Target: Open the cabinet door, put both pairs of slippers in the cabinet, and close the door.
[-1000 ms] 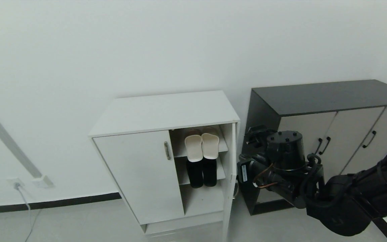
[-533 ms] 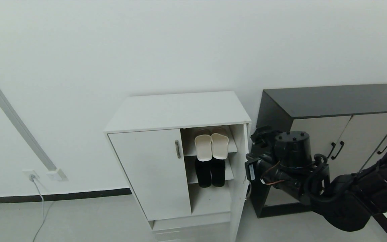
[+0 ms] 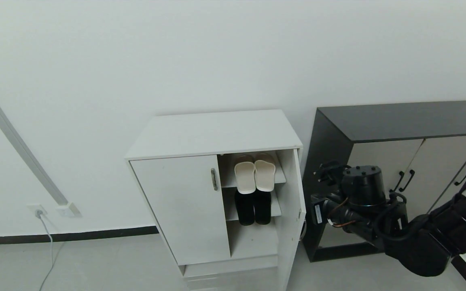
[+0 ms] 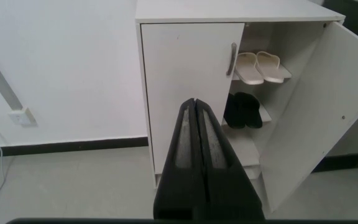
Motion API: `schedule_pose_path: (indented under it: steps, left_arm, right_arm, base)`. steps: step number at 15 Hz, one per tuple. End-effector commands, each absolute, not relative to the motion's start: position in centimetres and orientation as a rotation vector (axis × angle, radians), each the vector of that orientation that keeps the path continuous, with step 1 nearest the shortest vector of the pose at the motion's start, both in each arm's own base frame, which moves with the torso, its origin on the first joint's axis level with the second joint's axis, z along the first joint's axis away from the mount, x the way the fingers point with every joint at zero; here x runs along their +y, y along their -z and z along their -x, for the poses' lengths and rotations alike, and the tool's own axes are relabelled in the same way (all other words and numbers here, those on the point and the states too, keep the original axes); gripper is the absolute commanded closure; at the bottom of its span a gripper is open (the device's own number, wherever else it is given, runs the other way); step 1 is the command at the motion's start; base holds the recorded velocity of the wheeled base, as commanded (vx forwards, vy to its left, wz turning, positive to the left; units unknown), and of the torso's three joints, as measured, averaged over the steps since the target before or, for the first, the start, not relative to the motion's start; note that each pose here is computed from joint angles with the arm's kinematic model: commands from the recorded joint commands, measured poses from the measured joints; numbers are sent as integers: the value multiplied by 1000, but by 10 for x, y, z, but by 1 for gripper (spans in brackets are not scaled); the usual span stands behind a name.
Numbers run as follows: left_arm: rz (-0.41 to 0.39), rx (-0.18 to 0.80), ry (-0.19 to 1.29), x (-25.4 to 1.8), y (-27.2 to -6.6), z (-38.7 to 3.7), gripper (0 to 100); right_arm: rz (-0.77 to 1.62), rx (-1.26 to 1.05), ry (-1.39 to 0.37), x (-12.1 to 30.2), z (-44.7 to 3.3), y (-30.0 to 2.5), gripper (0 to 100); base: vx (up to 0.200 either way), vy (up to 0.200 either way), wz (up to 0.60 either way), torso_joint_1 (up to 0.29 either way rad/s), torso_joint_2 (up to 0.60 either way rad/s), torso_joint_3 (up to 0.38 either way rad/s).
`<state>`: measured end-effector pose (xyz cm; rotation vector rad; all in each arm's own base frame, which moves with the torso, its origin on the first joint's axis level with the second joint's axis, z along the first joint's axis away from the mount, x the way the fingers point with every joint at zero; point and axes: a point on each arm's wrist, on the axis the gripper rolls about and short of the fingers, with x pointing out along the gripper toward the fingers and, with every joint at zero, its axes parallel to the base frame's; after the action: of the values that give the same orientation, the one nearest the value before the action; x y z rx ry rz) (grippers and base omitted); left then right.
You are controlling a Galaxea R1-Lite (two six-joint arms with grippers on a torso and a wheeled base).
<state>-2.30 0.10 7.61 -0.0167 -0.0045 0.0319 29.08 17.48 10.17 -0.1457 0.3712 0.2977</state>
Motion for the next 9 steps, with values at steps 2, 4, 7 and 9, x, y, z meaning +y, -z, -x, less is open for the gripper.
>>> schedule_pose_path:
  steps: [2,4,7,9]
  left_arm:
    - [17,-3,-34,1,-76,23,100]
    - [17,-3,-34,1,-76,23,100]
    - [17,-3,-34,1,-76,23,100]
    - [17,-3,-32,1,-76,23,100]
  right_arm:
    - [150,386,-306,183,-304,-88,100]
    - [141,394,-320,191,-310,-81,100]
    - [109,383,-360,204,-316,-80,100]
    - [84,351,-395,217,-328,-80,100]
  base:
    - [0,0,0,0,0,0]
    - [0,0,0,0,0,0]
    - [0,0,0,0,0,0]
    - [0,0,0,0,0,0]
